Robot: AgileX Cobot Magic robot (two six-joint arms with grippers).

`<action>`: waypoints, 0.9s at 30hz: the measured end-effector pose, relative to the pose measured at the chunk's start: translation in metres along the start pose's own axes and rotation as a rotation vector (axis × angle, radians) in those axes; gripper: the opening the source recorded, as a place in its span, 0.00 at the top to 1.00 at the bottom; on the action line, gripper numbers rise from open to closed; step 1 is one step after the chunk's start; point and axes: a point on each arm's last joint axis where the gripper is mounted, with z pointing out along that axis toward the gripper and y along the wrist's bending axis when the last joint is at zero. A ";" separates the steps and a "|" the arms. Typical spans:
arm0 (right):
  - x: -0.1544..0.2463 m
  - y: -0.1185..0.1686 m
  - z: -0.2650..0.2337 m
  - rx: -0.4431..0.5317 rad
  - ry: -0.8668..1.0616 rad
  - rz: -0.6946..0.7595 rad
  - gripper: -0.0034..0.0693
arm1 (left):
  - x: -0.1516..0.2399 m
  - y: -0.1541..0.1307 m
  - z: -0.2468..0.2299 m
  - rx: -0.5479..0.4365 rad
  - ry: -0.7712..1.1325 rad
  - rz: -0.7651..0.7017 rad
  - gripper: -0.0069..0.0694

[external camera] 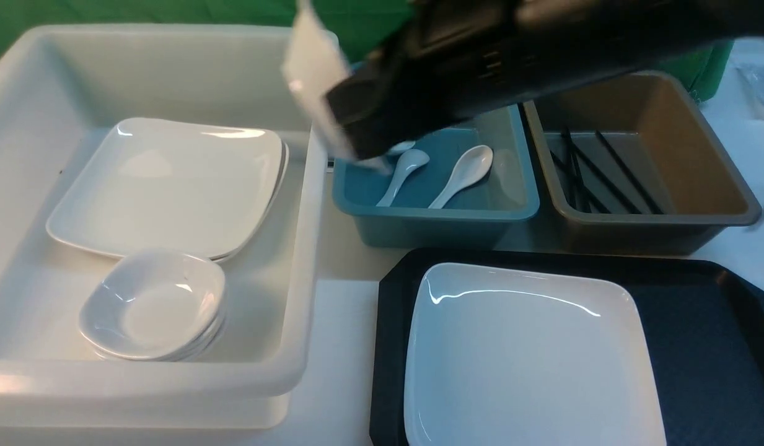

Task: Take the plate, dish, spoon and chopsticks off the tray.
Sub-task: Use the right arm to put the small plate into the large storage box on the left

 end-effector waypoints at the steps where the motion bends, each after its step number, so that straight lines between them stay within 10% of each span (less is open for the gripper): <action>1: -0.001 0.009 0.023 -0.029 0.013 -0.015 0.86 | 0.000 0.000 0.000 -0.004 -0.001 -0.007 0.89; 20: 0.042 0.042 0.186 -0.125 0.146 -0.153 0.85 | 0.001 0.014 -0.001 -0.150 0.006 -0.024 0.89; 27: 0.044 0.043 0.189 -0.126 0.147 -0.154 0.65 | 0.000 0.014 -0.001 -0.150 -0.003 -0.023 0.89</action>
